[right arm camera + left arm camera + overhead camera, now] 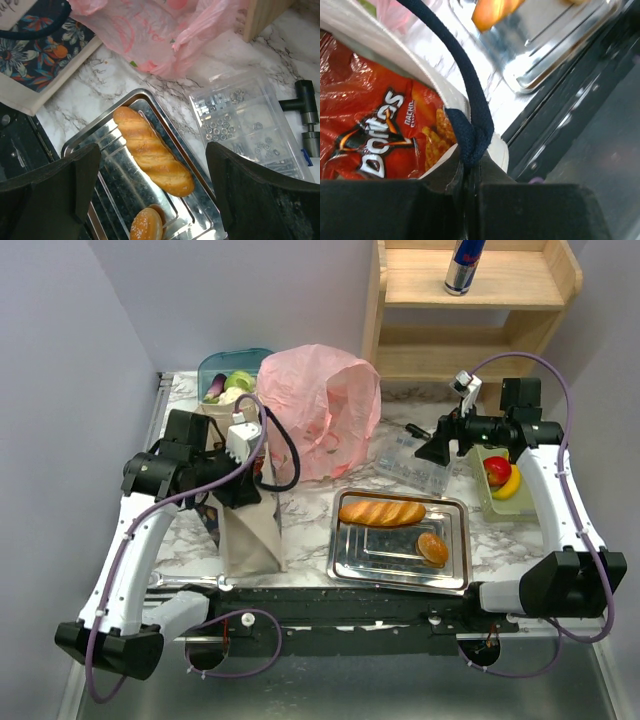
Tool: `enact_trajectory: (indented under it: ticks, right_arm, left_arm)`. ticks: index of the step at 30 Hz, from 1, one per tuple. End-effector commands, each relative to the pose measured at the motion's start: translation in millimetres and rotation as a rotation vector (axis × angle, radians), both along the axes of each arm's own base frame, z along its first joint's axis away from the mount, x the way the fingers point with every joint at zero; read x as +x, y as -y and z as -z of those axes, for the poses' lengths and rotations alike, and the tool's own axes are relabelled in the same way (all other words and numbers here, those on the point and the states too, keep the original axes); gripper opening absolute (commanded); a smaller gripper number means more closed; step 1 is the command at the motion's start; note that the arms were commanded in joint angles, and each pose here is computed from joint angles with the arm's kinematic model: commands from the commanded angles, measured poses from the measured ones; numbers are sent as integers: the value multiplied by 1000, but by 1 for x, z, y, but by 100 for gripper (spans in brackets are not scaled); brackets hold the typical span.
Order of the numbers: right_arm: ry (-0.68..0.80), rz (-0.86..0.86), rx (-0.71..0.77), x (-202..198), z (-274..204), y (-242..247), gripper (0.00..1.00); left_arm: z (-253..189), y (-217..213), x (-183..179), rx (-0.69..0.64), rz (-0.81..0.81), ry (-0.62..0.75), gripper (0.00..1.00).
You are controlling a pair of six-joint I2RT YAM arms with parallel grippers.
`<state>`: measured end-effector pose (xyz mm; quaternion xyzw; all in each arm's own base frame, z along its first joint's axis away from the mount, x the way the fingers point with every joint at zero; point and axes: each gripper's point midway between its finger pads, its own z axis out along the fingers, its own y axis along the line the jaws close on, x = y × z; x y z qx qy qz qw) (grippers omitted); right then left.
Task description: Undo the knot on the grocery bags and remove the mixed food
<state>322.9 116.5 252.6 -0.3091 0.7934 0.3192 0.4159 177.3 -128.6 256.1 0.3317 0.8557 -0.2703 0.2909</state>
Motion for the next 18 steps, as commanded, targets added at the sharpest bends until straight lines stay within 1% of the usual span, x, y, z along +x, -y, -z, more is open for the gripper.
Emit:
enact_trajectory:
  ticks: [1, 2, 4, 6, 7, 8, 9, 11, 12, 13, 15, 17, 18]
  right_arm:
    - [13, 11, 12, -8, -14, -3, 93]
    - [12, 9, 17, -8, -16, -5, 93]
    - [9, 3, 24, -10, -18, -9, 92]
    - [6, 8, 27, -9, -21, -11, 92]
    - [6, -12, 27, -12, -22, -19, 92]
    - [5, -16, 29, -13, -23, -23, 92]
    - [4, -20, 33, -14, -25, -26, 92]
    - [-4, -29, 48, -15, -27, -36, 92]
    - [-16, -35, 61, -16, -28, -44, 92]
    - [-19, -43, 68, -15, -28, -51, 92]
    - [-23, -69, 83, -16, -33, -72, 92]
    - [-19, -86, 112, -13, -44, -91, 92]
    - [-20, -88, 121, -11, -49, -98, 92]
  left_arm:
    - [-74, 63, 57, -381, -68, 79, 0]
    - [-74, 69, 63, -391, -73, 52, 1]
    - [-78, 80, 65, -405, -19, 76, 2]
    - [-76, 89, 52, -388, 107, 146, 5]
    - [-75, 91, 40, -370, 173, 180, 9]
    - [-70, 91, 29, -336, 251, 222, 16]
    - [-67, 90, 17, -314, 310, 250, 29]
    - [-58, 85, 0, -264, 392, 305, 63]
    - [-52, 81, -7, -241, 425, 316, 75]
    - [-49, 77, -15, -219, 455, 320, 79]
    - [-45, 66, -25, -162, 482, 313, 83]
    - [-48, 53, -19, -92, 420, 299, 83]
    - [-53, 44, -12, -84, 369, 297, 82]
